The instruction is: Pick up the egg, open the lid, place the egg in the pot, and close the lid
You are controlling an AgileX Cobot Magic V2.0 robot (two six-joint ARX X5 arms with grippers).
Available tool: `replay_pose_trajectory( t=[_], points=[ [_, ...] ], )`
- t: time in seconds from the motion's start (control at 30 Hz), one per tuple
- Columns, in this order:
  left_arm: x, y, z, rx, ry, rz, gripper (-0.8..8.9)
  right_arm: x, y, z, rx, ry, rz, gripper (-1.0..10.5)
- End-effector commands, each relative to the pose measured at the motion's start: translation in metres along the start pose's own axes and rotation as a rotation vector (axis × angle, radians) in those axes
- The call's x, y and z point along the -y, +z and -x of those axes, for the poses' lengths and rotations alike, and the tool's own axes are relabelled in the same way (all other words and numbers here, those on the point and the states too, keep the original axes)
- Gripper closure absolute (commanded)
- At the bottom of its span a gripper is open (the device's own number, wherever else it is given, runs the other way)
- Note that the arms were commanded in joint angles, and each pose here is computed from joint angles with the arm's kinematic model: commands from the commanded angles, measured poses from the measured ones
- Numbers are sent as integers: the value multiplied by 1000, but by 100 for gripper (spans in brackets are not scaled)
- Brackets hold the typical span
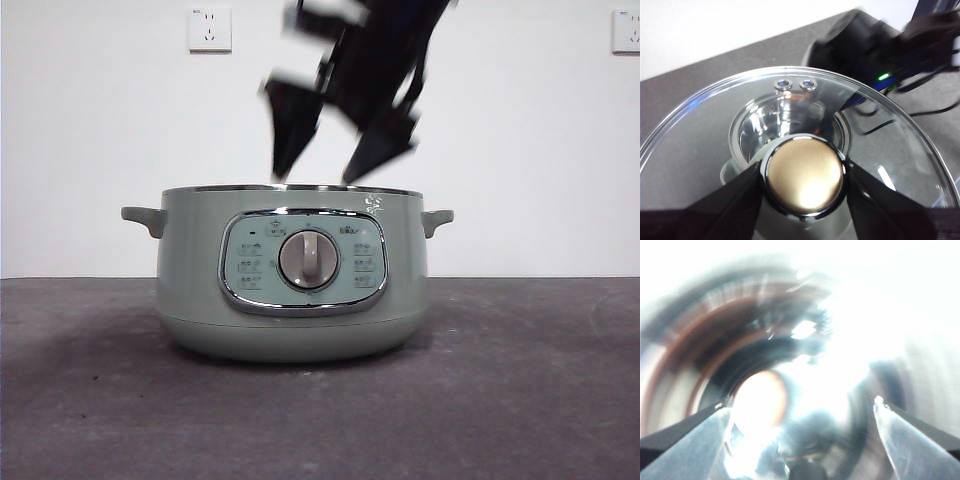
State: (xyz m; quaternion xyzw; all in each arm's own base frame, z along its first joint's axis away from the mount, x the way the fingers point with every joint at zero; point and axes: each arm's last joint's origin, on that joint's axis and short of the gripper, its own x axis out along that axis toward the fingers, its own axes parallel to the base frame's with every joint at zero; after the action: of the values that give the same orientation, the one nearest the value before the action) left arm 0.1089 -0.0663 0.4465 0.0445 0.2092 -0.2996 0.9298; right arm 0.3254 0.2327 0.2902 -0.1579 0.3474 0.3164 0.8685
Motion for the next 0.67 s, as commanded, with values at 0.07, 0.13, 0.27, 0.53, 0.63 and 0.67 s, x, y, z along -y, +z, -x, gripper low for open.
replay_pose_trajectory(
  t=[0.07,0.13,0.27,0.53,0.63,0.67],
  points=[
    [0,8,-1,67,-6,-1,822,10,6,54,44,-106,-53,473],
    [-1,9,-8,48,-7,-7,822,15,8,88,84,-162,-72,473],
    [-3,11,-27,-2,-7,-21,822,22,5,154,199,-195,-121,473],
    [-9,16,-95,-98,-18,-47,822,13,-19,271,460,-240,-134,473],
    [-10,16,-125,-125,-32,-47,822,7,-31,301,527,-247,-132,473],
    [-10,16,-133,-130,-45,-46,822,6,-35,308,540,-247,-131,473]
  ],
)
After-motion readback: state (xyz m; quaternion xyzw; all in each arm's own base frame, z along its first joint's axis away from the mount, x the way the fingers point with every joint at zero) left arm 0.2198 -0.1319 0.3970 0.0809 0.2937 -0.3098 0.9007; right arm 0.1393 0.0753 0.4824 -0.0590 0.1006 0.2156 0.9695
